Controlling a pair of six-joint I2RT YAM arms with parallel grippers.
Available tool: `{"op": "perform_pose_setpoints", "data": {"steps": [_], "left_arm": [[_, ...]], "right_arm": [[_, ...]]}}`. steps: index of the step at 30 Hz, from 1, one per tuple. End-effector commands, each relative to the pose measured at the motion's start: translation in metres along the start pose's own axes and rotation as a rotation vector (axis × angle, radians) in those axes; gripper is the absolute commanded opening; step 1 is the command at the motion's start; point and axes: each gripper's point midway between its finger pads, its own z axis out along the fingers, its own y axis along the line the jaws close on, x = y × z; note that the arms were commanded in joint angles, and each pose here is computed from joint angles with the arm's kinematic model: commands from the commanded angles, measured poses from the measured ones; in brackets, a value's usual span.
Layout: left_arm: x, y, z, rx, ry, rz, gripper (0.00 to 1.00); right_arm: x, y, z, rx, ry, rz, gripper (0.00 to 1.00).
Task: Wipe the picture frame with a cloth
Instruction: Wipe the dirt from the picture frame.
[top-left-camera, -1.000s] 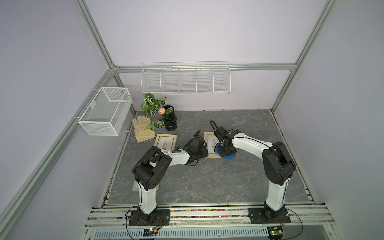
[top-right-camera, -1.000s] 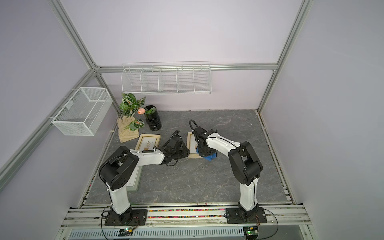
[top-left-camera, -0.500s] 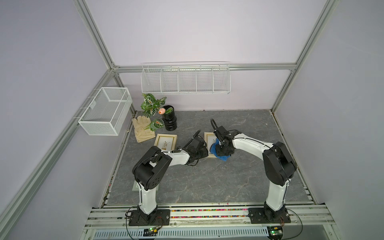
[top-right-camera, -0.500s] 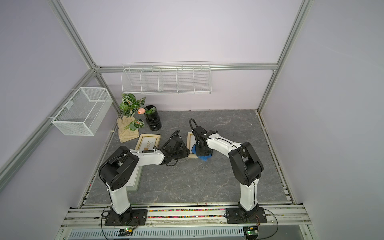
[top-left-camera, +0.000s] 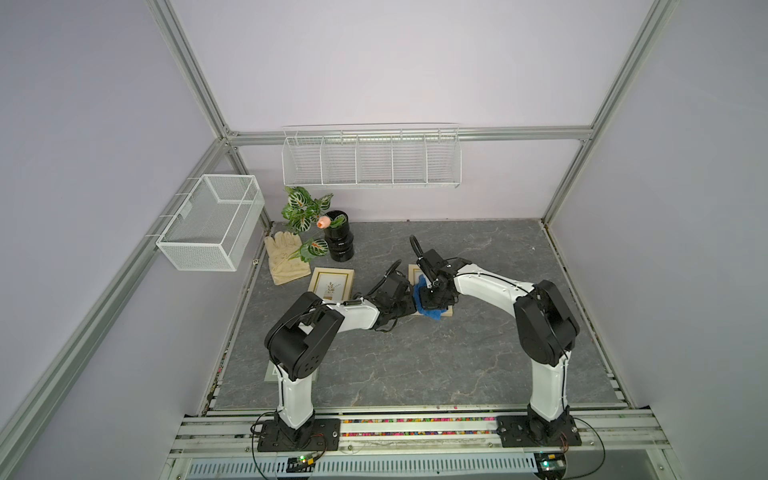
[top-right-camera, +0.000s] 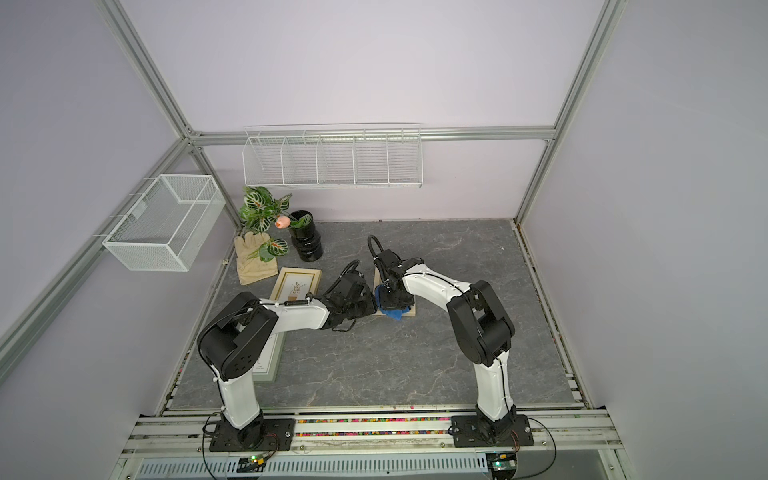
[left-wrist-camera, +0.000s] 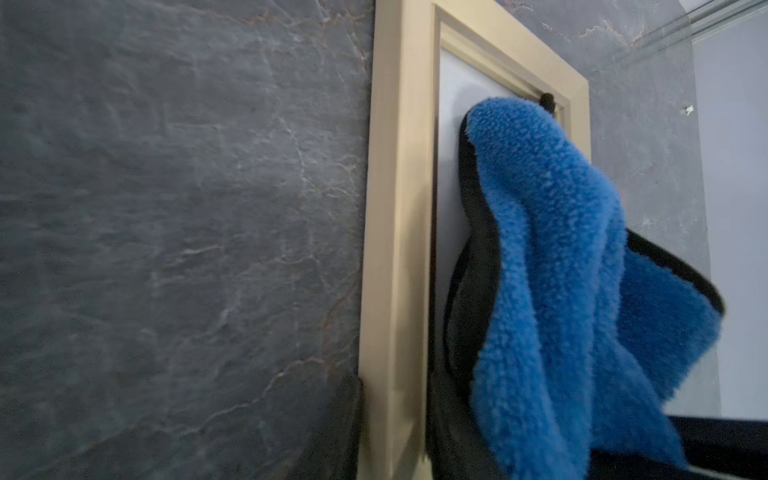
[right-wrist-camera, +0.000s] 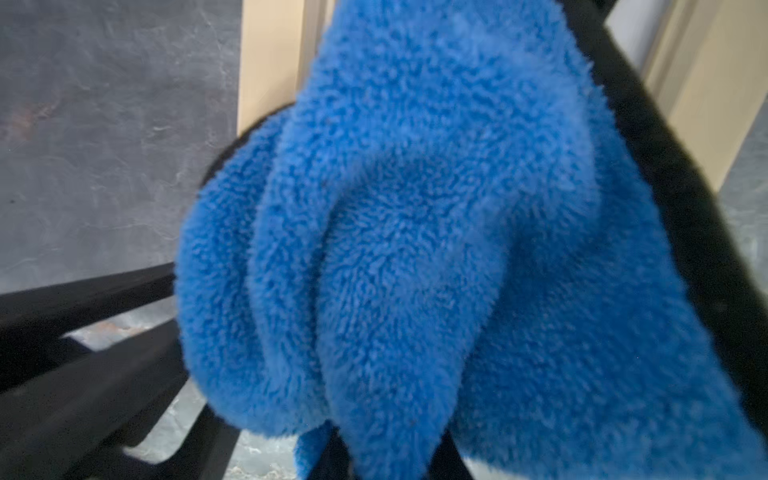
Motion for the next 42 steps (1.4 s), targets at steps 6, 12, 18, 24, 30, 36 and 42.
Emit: {"op": "perform_pose_setpoints", "data": {"steps": [6,12,18,24,30,36,42], "left_arm": [[0.11,0.121,-0.001,-0.397,0.342,-0.046,0.3],[0.111,0.123,-0.002,-0.404,0.347,-0.046,0.3],[0.111,0.122,-0.003,-0.4,0.358,-0.031,0.3],[0.114,0.121,-0.001,-0.391,0.371,-0.031,0.3],[0.114,0.122,-0.002,-0.396,0.369,-0.028,0.3],[0.114,0.121,0.0,-0.393,0.369,-0.027,0.3],[0.114,0.121,0.001,-0.394,0.375,-0.024,0.3]], "right_arm": [[0.028,-0.063,-0.001,0.125,0.081,0.063,0.08],[0.02,-0.01,0.007,0.049,0.078,0.011,0.08],[0.006,-0.039,0.004,0.105,0.056,0.028,0.09],[-0.038,-0.055,0.015,0.132,0.021,0.04,0.09],[-0.065,-0.06,0.024,0.185,0.015,0.021,0.08],[-0.014,-0.055,0.017,0.161,0.049,-0.001,0.09],[-0.035,-0.065,0.015,0.161,0.015,0.044,0.09]]}}
